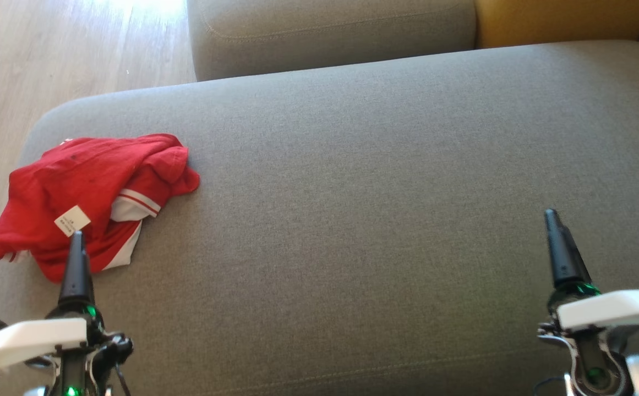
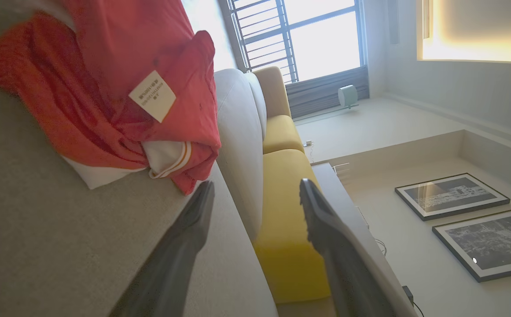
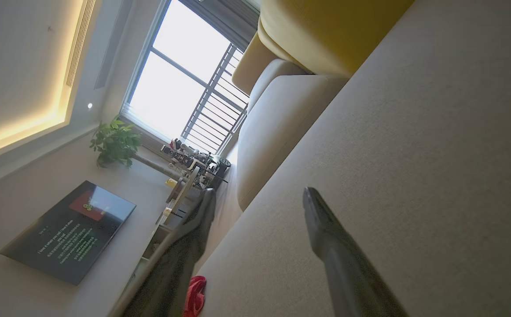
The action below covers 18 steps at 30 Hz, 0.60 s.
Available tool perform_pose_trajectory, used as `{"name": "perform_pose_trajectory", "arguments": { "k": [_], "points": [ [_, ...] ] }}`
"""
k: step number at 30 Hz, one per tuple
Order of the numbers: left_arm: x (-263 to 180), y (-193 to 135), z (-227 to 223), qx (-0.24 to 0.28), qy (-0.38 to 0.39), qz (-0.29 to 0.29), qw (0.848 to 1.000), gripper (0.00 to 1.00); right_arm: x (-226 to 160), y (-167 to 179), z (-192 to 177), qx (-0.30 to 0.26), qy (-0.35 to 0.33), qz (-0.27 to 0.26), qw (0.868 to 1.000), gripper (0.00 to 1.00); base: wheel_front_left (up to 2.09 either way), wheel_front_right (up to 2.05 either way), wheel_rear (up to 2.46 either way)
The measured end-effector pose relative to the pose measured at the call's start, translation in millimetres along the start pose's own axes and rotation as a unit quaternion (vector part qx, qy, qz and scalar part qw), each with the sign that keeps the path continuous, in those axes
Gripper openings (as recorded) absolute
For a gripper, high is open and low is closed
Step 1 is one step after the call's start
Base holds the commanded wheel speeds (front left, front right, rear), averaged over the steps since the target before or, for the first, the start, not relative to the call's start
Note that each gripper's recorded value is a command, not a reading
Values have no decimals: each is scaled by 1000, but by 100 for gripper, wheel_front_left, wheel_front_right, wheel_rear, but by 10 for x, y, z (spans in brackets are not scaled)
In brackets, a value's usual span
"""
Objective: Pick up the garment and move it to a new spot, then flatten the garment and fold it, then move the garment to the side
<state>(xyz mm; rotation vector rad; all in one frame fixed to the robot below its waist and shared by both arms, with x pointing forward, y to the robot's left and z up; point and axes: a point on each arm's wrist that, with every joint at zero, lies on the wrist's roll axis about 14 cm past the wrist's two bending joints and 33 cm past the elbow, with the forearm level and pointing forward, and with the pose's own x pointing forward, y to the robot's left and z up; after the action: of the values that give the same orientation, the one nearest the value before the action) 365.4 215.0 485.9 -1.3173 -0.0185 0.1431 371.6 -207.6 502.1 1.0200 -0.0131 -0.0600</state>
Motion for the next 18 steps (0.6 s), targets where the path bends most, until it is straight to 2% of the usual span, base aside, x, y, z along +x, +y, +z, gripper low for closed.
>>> {"name": "perform_pose_trajectory", "arguments": {
  "k": [3,8,18],
  "points": [
    [24,-110,37,24,-7,-12,1000,100,37,146,-38,-47,5,22,999,100,0,0,0],
    [56,-272,51,72,-15,-28,997,100,50,248,-19,-95,0,38,995,100,0,0,0],
    [66,-513,-128,174,-3,-59,983,100,108,507,34,-166,-21,77,983,100,0,0,0]
  ]
}}
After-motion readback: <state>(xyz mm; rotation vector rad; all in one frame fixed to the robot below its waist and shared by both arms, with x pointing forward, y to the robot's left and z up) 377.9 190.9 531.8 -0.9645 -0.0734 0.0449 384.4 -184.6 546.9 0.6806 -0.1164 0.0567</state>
